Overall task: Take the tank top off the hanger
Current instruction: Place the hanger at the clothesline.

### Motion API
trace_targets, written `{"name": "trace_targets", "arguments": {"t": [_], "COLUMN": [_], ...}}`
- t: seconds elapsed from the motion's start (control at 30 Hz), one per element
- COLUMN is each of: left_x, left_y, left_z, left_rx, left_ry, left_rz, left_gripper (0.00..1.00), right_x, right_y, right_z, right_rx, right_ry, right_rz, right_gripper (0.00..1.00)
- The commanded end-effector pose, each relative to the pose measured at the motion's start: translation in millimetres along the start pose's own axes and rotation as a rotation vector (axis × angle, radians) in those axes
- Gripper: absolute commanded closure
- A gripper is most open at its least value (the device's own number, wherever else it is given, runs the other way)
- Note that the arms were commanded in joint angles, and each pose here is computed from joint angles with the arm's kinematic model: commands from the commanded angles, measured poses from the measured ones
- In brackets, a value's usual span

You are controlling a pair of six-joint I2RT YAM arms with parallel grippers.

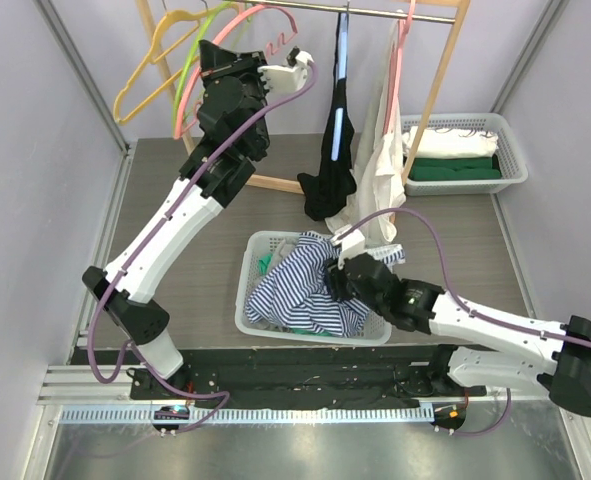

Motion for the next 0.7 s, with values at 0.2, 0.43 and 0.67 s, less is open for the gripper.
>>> {"name": "trace_targets", "arguments": {"t": [0.2,0.43,0.67], "left_x": [-15,-9,-4], "left_y": [-4,4,18], "left_z": [10,-2,-1], "left_rx": [0.014,-0.009,0.024], "left_ry": [-0.045,-0.034,-0.038], "left_rz": [0.034,0.037,0.065], "left_gripper": [1.0,1.0,1.0], "right_x": [-4,24,29], "right_y": [-15,-34,-46], "right_z": [108,122,111], "right_rx": [0.346,0.43,0.416], "right_ry": [0.003,0.055,0.055], "right_rz": [-0.028,-0.091,-0.112], "right_gripper": [0.6,0.62,0.62]}}
Point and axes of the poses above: each gripper's point midway between its finger pads, its own y axis out along the fingers, its own z axis along the line the jaws close on, x = y × z, the point moved 1 cm from there along -y, back along the fingers, and after that the axes turned 7 degrees about y, right-handed, at the moved point
